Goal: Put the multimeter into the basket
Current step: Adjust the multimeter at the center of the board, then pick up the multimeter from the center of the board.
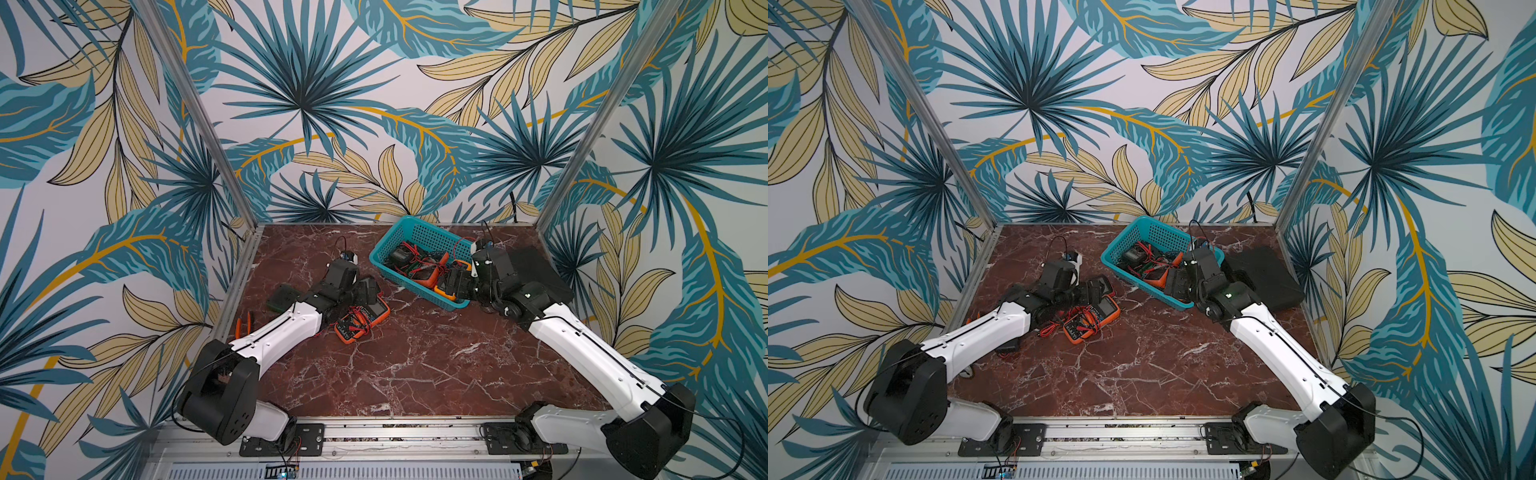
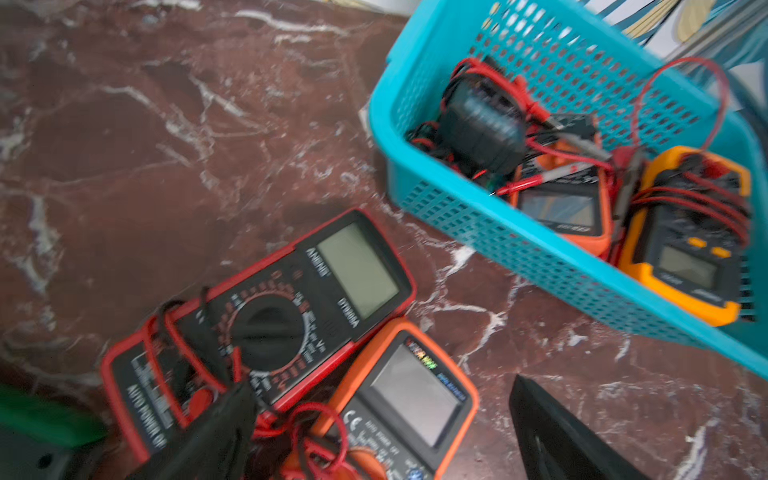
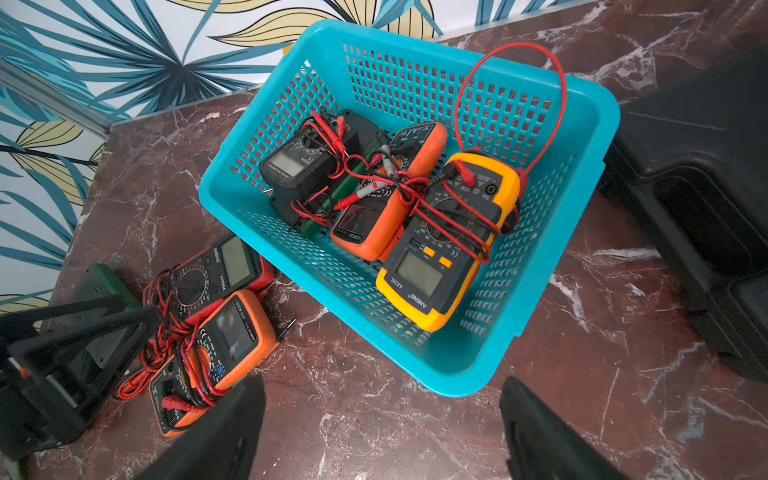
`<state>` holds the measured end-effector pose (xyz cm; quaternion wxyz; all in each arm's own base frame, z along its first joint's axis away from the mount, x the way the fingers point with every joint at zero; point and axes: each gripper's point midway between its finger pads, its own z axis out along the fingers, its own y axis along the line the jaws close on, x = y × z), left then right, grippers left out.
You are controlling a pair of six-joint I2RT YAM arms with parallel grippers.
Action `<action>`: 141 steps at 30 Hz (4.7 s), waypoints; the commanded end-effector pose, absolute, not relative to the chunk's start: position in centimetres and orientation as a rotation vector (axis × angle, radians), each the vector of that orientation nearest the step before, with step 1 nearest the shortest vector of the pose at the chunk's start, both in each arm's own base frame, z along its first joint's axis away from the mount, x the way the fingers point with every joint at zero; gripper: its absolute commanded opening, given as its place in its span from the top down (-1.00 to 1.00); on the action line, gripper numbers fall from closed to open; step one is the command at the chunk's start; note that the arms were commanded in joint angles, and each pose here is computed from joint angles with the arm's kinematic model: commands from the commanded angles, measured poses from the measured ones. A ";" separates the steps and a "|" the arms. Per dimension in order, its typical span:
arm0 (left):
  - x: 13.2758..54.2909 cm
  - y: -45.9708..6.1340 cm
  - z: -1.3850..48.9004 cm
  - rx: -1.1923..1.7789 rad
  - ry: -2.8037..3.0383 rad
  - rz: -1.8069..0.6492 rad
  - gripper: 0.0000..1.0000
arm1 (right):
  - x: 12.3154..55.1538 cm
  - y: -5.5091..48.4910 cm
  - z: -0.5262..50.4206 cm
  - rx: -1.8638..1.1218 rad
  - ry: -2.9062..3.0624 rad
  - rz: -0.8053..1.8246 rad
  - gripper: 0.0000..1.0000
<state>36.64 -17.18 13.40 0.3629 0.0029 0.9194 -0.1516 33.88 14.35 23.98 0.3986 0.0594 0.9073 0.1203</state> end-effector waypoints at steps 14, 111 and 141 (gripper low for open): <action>32.2 -15.9 7.5 0.012 2.584 -0.395 -1.00 | 33.5 13.6 26.0 0.159 2.230 0.282 -0.86; 26.7 -15.4 9.5 -0.074 2.378 -0.418 -1.00 | 35.5 33.3 7.3 0.094 2.710 0.126 -0.99; 30.1 -23.5 5.1 0.270 2.560 -0.305 -1.00 | 37.7 23.3 19.9 0.295 2.400 0.253 -0.99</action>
